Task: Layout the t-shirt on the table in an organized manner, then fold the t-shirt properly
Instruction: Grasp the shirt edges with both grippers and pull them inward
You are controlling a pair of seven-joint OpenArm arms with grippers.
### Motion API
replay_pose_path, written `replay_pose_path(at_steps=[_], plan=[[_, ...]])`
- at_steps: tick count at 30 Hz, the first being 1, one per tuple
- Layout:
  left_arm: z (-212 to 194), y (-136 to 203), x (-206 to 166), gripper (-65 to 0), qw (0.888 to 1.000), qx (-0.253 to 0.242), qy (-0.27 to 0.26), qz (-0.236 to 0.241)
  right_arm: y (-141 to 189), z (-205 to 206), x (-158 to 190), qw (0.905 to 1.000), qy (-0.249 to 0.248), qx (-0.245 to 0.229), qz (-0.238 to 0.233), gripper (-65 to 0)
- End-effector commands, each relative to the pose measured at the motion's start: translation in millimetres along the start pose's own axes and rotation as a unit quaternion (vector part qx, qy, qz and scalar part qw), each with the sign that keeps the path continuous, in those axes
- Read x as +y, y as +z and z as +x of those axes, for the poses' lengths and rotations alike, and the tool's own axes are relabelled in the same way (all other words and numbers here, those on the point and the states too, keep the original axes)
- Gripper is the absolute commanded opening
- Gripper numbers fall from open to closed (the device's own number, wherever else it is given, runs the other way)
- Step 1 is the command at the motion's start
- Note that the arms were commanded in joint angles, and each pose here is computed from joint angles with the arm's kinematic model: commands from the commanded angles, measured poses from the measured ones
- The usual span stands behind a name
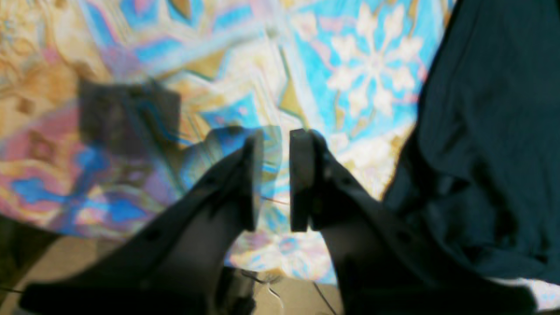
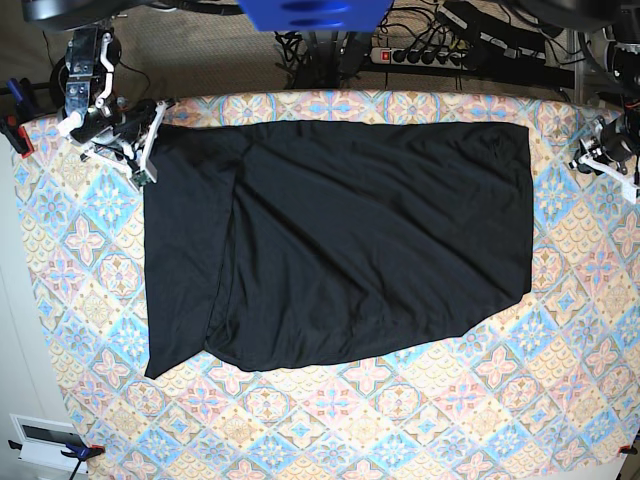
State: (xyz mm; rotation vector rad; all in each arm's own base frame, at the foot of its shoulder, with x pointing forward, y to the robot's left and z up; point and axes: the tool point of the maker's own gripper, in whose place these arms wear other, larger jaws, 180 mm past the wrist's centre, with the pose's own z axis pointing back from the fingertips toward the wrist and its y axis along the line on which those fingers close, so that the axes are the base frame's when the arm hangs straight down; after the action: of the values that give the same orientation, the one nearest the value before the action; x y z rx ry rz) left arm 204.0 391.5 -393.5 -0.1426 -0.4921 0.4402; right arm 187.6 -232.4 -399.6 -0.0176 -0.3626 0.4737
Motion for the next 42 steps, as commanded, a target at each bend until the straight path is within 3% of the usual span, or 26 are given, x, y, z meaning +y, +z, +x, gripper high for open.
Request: replay_pose_path(at_steps=[1,6,12,15,24,31,37,40,42], plan=[[34,14,2,-51.1,0.999,-0.043,-0.004,0.001,7,8,-8,0.9998,0.007,-0.013,-0.013,-56.5],[72,30,4,-48.1,0.99,-0.129,0.061,-0.017,8,10,-9,0.9997,0.008,-0.019,-0.015,-47.2],[130,29,-37,-47.9,0.973,-0.208,0.084,-0.06,17,26,-23,0.997,-0.003,-0.069,-0.034,-47.2],[152,14,-70,-47.7,0.971,-0.223,0.063,-0.062,20,37,-25,0.9947,-0.002,-0.095,-0.038,-47.3],[174,-55,-129,-47.5,0.974,-0.186,0.107,-0.073,34,95,-39,0.9821,-0.003,-0.18,-0.056,-47.1],[160,-93,-134,-36.7,0.972,-0.155,0.156,-0.082,39,118,-41,0.976,-0.011,-0.21,-0.058,-47.1],[141,-116,-133,-36.2,0.971,-0.143,0.176,-0.074,37,133,-31,0.9746,0.008,-0.219,-0.045,-47.1],[125,-129,-153,-36.4,0.98,-0.113,0.142,-0.079,38,143,-27,0.9726,0.018,-0.228,-0.041,-47.1],[112,-136,-177,-39.8,0.989,-0.085,0.085,-0.089,38,149,-25,0.9717,0.025,-0.232,-0.039,-47.1]])
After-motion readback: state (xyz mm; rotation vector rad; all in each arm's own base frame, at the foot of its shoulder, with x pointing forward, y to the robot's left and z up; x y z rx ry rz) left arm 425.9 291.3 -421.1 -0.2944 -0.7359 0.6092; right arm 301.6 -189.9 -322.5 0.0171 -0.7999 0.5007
